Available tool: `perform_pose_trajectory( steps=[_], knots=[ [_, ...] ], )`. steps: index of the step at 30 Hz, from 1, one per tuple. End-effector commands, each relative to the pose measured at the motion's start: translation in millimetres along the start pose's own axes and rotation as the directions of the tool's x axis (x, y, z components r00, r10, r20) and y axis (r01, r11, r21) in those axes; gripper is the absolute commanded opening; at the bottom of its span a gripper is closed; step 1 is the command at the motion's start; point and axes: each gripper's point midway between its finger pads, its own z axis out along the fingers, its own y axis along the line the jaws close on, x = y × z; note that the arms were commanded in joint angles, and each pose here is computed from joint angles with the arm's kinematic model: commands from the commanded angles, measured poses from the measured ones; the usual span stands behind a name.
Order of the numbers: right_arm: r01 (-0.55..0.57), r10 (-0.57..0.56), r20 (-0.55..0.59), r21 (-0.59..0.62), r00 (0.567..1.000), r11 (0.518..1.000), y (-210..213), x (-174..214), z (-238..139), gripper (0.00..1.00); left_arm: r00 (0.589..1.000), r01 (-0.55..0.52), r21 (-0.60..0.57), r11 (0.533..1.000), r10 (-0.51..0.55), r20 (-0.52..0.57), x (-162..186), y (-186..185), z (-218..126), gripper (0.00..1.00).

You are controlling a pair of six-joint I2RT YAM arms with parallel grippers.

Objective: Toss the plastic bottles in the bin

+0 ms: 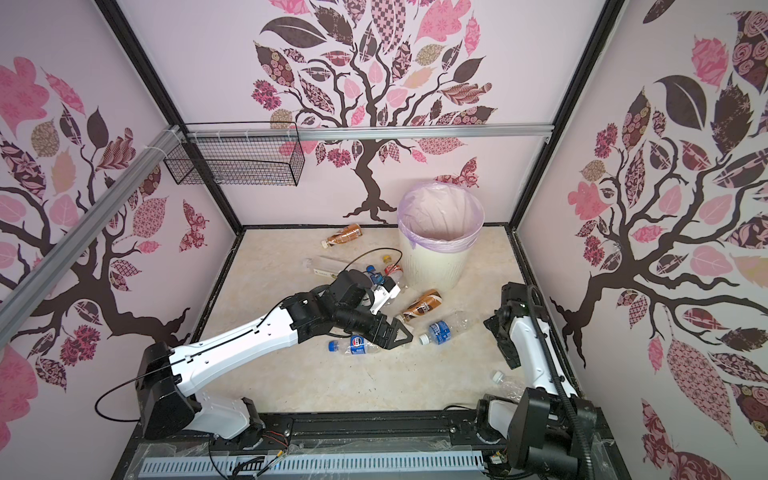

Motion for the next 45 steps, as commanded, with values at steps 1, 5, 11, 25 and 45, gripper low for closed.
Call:
perform_pose_trajectory(
  steps=[1,5,11,25,45],
  knots=[
    [-0.108,0.107,0.017,0.012,0.994,0.994,-20,5,-14,0.99,1.0,-0.015,-0.024,1.0,0.015,-0.005,-2,-2,-4,0.98],
    [-0.173,0.173,-0.024,-0.038,0.985,0.984,-25,20,-11,0.99,1.0,-0.008,-0.058,0.998,0.007,-0.015,5,3,-3,0.98],
    [-0.264,0.262,-0.06,-0.03,0.963,0.964,-36,36,3,0.99,1.0,-0.016,-0.095,0.995,0.015,-0.016,6,1,-2,0.98],
    [-0.314,0.319,-0.078,0.067,0.945,0.947,-50,60,34,0.99,0.998,-0.057,-0.139,0.989,0.052,-0.041,-3,-11,11,0.98],
    [-0.204,0.204,0.004,0.06,0.979,0.977,-24,34,52,0.99,0.997,-0.075,-0.163,0.984,0.07,-0.037,-7,-7,12,0.98]
  ],
)
